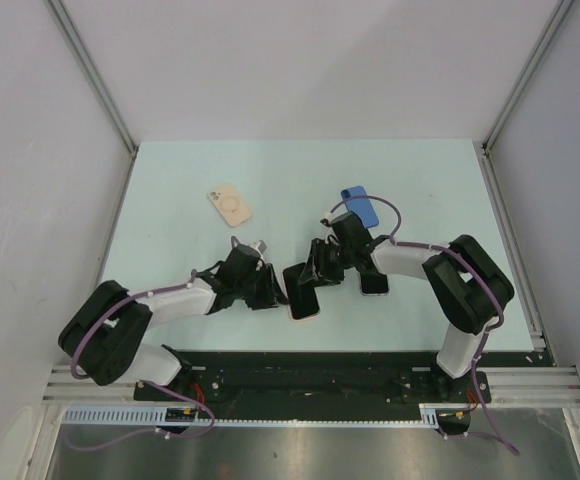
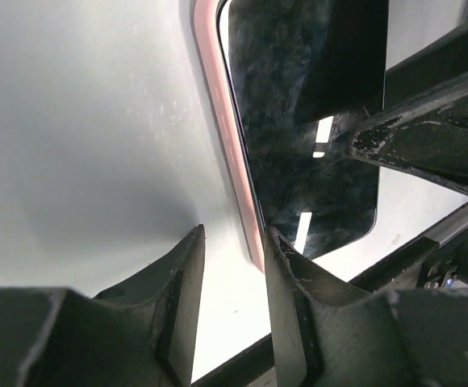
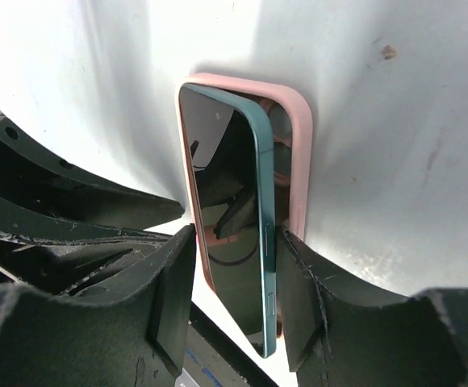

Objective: Put the phone into the phone case

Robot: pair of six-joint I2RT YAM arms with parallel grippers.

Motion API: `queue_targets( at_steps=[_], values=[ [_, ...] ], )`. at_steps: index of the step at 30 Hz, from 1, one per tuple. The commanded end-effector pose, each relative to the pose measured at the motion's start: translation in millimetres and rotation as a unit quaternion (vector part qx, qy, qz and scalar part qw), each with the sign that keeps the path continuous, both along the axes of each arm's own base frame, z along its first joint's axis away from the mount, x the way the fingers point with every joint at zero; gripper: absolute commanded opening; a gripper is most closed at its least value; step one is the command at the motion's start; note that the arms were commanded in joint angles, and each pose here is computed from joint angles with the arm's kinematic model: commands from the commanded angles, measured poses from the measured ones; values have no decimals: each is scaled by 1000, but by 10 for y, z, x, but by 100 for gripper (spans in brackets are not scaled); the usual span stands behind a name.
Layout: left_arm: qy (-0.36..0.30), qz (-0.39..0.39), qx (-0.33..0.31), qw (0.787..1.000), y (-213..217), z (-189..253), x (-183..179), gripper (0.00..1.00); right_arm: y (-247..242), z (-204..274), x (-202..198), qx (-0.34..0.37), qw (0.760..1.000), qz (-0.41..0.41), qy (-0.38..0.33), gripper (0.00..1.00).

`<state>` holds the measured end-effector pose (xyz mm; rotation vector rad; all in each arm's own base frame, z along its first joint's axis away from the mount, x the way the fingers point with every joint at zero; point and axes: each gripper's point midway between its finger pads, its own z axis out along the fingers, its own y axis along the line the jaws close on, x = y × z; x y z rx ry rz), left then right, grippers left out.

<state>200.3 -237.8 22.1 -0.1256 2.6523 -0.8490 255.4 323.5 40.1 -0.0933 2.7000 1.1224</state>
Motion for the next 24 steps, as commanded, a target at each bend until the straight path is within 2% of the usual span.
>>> queue_targets(
  at_steps=[1, 5, 8, 12, 17, 24],
  values=[
    [-31, -18, -15, 999, -174, 177, 195, 41, -161, 147, 114, -17, 999, -10, -28, 48],
    [-38, -14, -6, 999, -179, 184, 287, 47, -237, 115, 125, -26, 999, -11, -24, 45],
    [-39, -16, -9, 999, -201, 185, 343, 48, -271, 97, 108, -34, 999, -10, -22, 40],
    [-42, -18, -17, 999, -251, 189, 424, 48, -295, 84, 123, -41, 999, -11, -28, 29],
    [-30, -22, -15, 999, -289, 102, 453, 47, -274, 11, 99, -46, 999, -4, -26, 21],
    [-7, -30, -24, 999, -327, -49, 385, 42, -123, -71, -21, -31, 999, 13, -12, 0]
  ],
)
